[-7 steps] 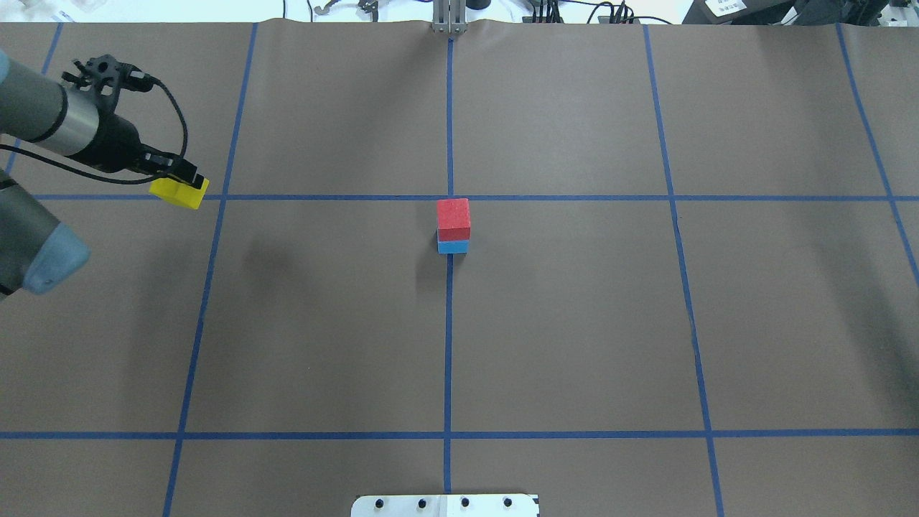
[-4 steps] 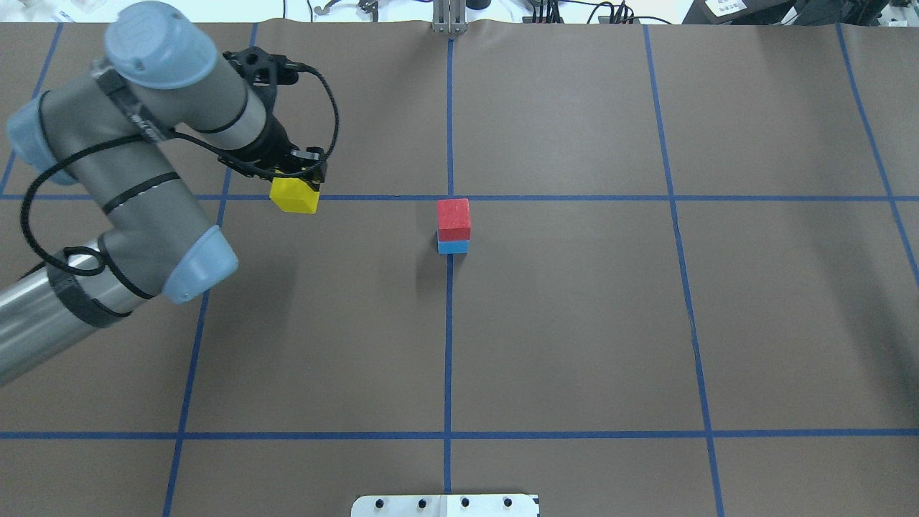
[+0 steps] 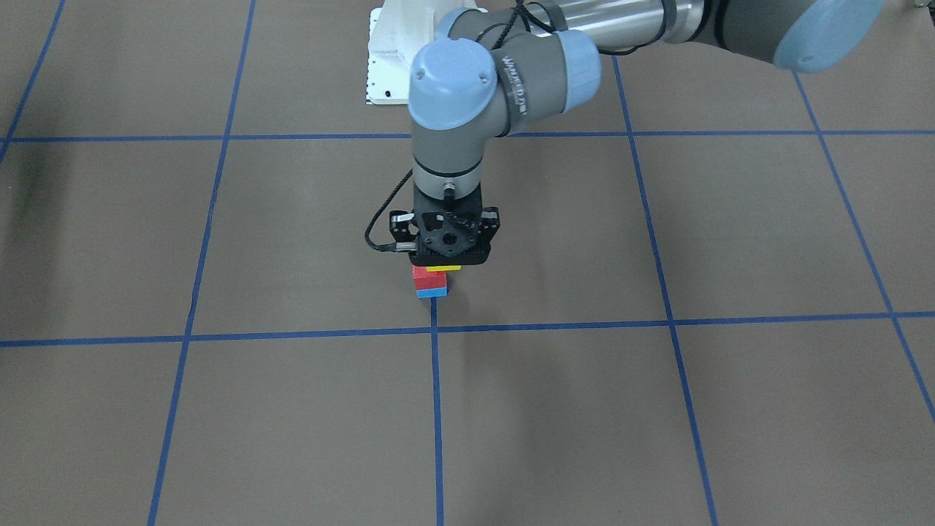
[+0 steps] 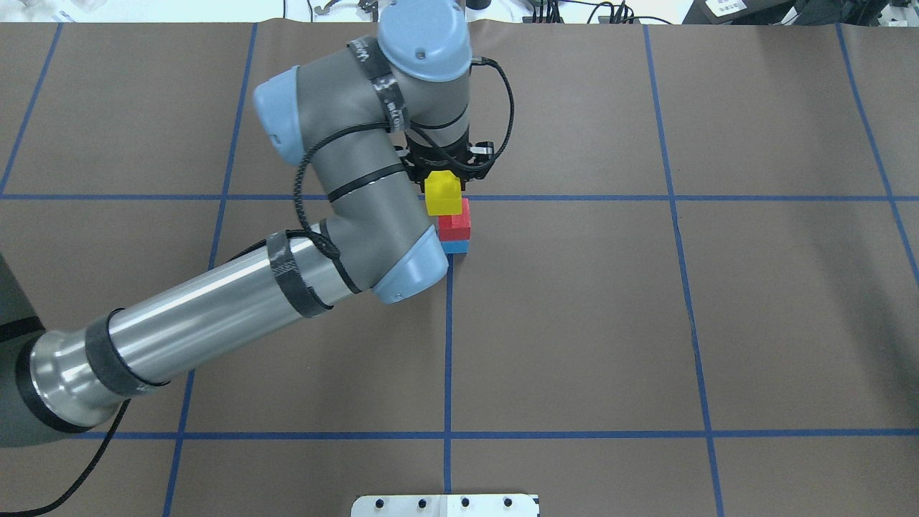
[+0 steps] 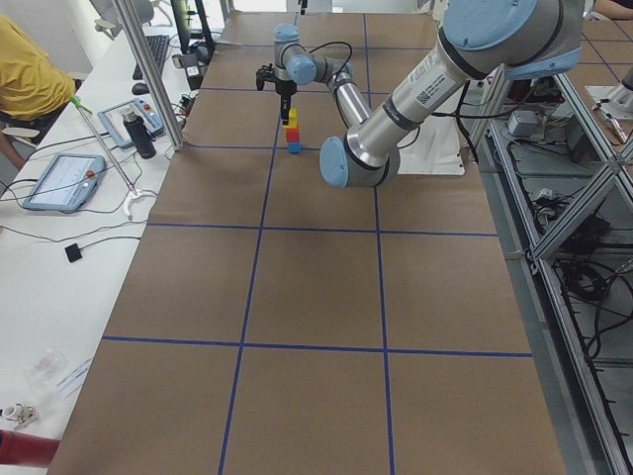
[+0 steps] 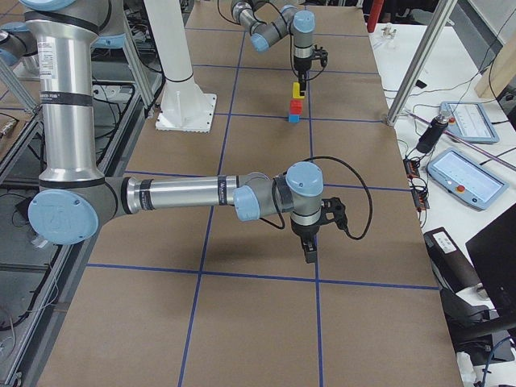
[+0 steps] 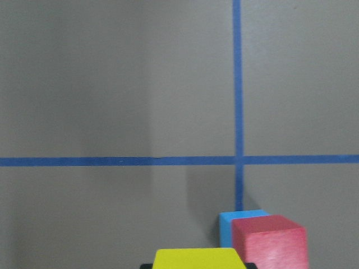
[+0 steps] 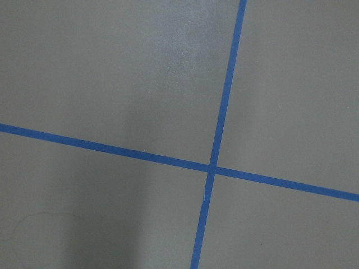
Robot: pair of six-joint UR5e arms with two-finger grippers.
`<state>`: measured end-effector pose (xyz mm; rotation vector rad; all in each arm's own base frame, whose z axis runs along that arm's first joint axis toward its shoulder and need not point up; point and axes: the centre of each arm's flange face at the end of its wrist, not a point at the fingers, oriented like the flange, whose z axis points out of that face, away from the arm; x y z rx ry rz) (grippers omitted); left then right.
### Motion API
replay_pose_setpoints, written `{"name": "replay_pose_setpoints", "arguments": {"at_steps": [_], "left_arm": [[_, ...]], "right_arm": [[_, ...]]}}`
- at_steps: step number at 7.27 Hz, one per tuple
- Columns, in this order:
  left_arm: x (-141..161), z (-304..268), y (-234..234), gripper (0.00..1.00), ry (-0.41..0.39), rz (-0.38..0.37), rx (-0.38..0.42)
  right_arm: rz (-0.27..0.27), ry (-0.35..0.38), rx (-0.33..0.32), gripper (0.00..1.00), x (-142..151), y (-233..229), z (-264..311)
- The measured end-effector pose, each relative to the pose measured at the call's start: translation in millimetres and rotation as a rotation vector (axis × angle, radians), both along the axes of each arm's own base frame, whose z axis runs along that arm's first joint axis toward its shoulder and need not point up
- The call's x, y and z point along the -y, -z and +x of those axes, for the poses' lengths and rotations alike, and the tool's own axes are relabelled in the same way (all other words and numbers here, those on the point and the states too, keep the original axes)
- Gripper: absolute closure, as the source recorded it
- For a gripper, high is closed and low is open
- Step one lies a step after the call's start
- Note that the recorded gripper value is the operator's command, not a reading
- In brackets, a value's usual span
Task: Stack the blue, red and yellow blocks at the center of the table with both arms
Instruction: 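Carry the yellow cube with the left gripper above the red cube, then lower the yellow cube onto the red cube and open the left gripper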
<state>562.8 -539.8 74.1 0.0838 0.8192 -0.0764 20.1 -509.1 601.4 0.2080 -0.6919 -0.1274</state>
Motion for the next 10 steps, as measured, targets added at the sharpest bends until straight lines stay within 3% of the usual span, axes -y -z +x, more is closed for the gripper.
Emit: {"name": "replay_pose_setpoints", "arguments": {"at_steps": [8,9,10], "left_arm": [[-2.1,18.9,-15.0,1.0,-0.039,0.016,0.035],[-2.3,19.4,-16.7,0.96,-0.04,0.015,0.036],[-2.5,19.9,-17.1,0.78,-0.041,0.016,0.035]], "right_arm": [[0.002,0.0,0.0,0.01,0.8,0.8,-0.1],[0.002,0.0,0.0,0.01,0.8,0.9,-0.1],[0.002,0.0,0.0,0.01,0.8,0.8,-0.1]]}}
